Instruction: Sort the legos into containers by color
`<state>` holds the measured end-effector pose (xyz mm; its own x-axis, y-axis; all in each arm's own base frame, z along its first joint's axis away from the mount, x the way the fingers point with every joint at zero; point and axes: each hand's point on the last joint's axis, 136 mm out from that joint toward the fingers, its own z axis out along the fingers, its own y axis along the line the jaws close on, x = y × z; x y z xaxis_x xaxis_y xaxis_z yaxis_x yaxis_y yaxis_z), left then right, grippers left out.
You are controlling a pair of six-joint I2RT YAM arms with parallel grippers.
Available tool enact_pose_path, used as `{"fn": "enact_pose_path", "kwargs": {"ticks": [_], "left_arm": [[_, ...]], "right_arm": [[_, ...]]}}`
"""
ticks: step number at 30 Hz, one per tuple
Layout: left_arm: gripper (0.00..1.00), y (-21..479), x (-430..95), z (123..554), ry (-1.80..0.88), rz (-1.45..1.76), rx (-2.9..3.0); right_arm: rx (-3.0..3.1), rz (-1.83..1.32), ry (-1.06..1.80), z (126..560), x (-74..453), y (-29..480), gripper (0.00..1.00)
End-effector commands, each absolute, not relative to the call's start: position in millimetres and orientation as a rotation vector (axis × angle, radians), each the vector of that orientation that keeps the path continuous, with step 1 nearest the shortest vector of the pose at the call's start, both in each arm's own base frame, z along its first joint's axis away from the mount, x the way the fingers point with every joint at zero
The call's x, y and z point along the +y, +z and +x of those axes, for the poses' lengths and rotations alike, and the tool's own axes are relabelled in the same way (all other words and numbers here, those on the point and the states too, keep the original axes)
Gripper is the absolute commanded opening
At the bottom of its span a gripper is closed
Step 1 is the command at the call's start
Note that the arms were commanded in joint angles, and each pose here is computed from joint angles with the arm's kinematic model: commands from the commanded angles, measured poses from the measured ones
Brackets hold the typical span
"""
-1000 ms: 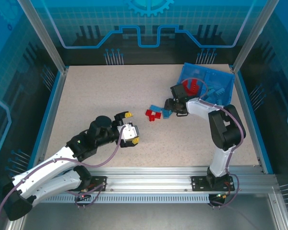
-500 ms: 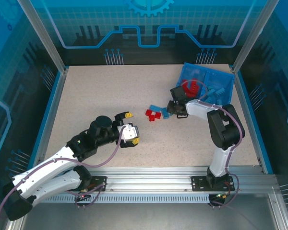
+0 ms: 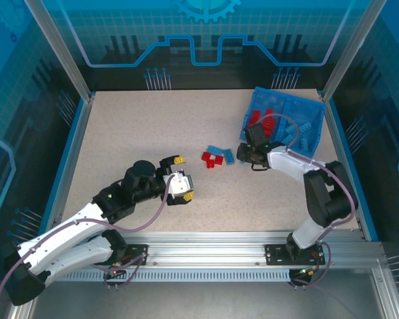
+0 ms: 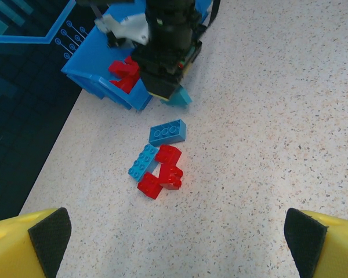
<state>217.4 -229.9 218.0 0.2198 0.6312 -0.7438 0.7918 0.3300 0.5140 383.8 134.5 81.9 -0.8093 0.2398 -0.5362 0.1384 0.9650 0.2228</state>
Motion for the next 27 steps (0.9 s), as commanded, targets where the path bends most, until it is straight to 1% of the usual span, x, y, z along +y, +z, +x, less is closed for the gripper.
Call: {"fn": "enact_pose_path", "kwargs": {"ticks": [1,4,7,9,12,15,18,22,27], "left_arm": [[0.99,226,-234,217,-0.229,1.347,1.460],[0.99,227,-234,217,-0.231,1.342,1.459],[0.99,229,-234,217,-0.233,1.337,1.458],[0.99,230,-234,216,-0.235,1.337,1.457],[0.99,232,-234,215,-0.239,1.336,1.453],[0.99,232,-234,215,-0.245,1.334,1.454],[0.99,232,-234,214,-0.247,1.337,1.453],[0.99,232,-234,215,-0.240,1.336,1.457],[0.99,233,-233,215,-0.238,1.335,1.455]], "right_arm": [[2.422,0.261,0.216,384,128,122,0.34],[2.336,0.278,0.201,385,114,157,0.34],[2.238,0.324,0.140,392,84,192,0.34],[2.172,0.391,0.075,397,51,213,0.34],[2.094,0.518,0.018,406,-2,226,0.34],[2.074,0.637,-0.014,417,-45,221,0.34],[2.079,0.727,-0.015,430,-72,205,0.34],[2.112,0.788,-0.056,452,-94,179,0.33],[2.156,0.836,-0.184,476,-115,150,0.35]]}}
